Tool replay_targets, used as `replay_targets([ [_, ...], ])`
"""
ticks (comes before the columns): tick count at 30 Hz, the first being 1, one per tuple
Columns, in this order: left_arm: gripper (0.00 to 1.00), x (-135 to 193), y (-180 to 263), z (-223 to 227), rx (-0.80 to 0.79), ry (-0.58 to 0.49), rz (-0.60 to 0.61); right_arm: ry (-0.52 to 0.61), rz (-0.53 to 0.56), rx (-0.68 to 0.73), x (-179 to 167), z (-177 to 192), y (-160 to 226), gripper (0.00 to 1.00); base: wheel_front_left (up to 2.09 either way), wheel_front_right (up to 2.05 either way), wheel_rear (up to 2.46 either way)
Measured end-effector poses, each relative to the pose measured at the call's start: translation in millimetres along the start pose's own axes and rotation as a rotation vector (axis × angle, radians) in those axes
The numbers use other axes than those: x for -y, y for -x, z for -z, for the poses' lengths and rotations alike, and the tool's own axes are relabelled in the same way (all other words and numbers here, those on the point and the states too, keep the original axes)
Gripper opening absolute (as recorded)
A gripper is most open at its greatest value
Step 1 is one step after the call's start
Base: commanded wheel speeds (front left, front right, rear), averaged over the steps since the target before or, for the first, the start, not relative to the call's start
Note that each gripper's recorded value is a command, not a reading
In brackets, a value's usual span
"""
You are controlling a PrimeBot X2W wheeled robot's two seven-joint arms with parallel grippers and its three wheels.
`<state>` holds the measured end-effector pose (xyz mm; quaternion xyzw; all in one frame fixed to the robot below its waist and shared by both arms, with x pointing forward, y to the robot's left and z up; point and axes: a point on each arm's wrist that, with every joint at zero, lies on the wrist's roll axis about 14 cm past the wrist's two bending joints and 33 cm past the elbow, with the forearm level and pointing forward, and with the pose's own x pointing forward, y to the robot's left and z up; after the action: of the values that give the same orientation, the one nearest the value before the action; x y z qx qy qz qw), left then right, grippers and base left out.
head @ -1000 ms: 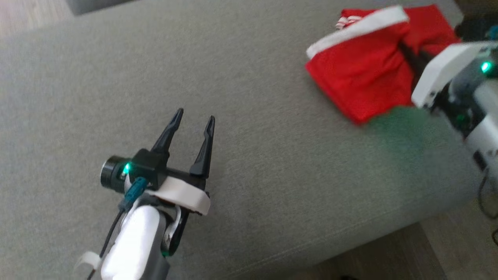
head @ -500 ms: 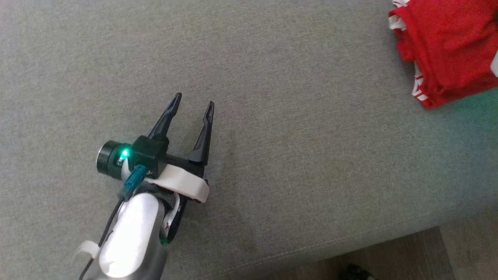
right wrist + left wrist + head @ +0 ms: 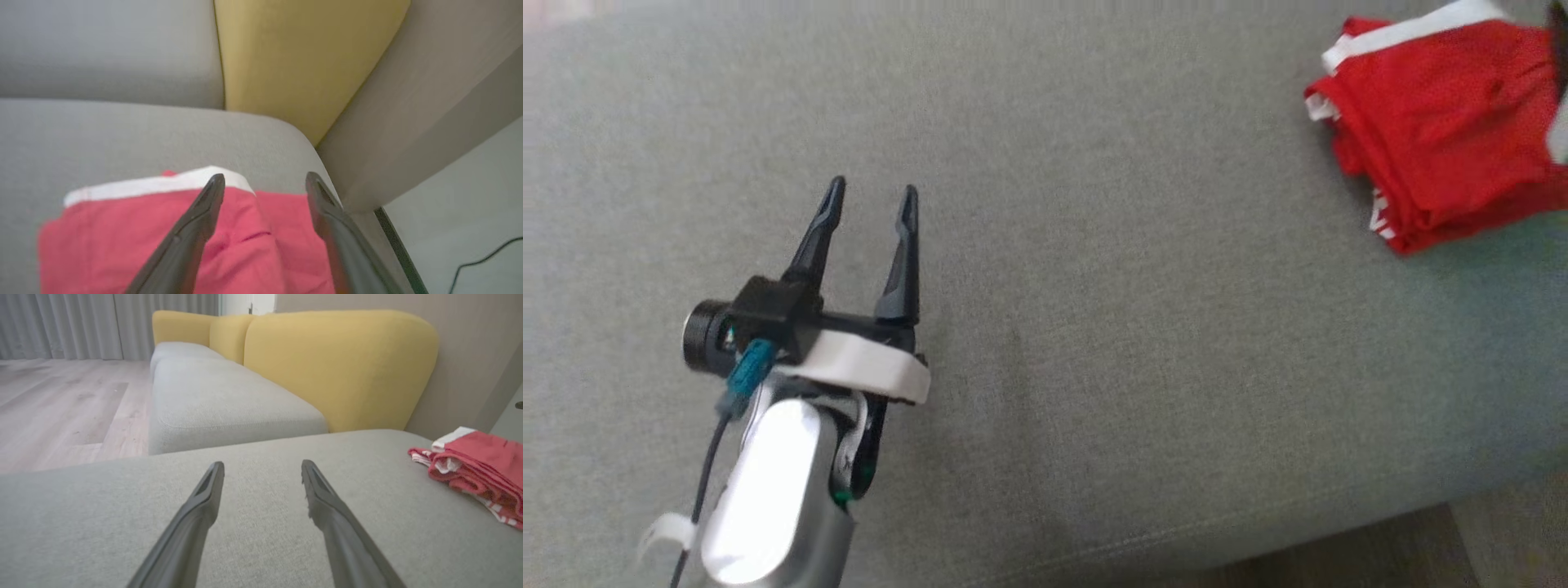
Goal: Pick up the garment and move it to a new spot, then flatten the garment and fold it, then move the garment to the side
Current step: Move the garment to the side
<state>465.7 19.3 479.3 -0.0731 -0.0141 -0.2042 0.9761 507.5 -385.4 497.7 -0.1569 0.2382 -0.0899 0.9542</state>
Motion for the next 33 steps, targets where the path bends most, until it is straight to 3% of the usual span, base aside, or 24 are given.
replay_targets([
  [7, 1.00, -11, 30, -42, 0.084, 0.000, -0.072, -0.112, -0.079, 0.321, -26, -77, 39, 1.00, 0.00, 0.00, 0.00],
  [18, 1.00, -32, 80, -74, 0.146, -0.036, -0.193, -0.288, -0.220, 0.554, -60, -90, 107, 1.00, 0.00, 0.00, 0.00],
  [24, 1.00, -60, 104, -72, 0.137, -0.030, -0.293, -0.347, -0.276, 0.612, -98, -58, 132, 1.00, 0.00, 0.00, 0.00],
  [33, 1.00, -84, 129, -72, 0.140, -0.030, -0.396, -0.397, -0.304, 0.570, -146, -7, 158, 1.00, 0.00, 0.00, 0.00],
])
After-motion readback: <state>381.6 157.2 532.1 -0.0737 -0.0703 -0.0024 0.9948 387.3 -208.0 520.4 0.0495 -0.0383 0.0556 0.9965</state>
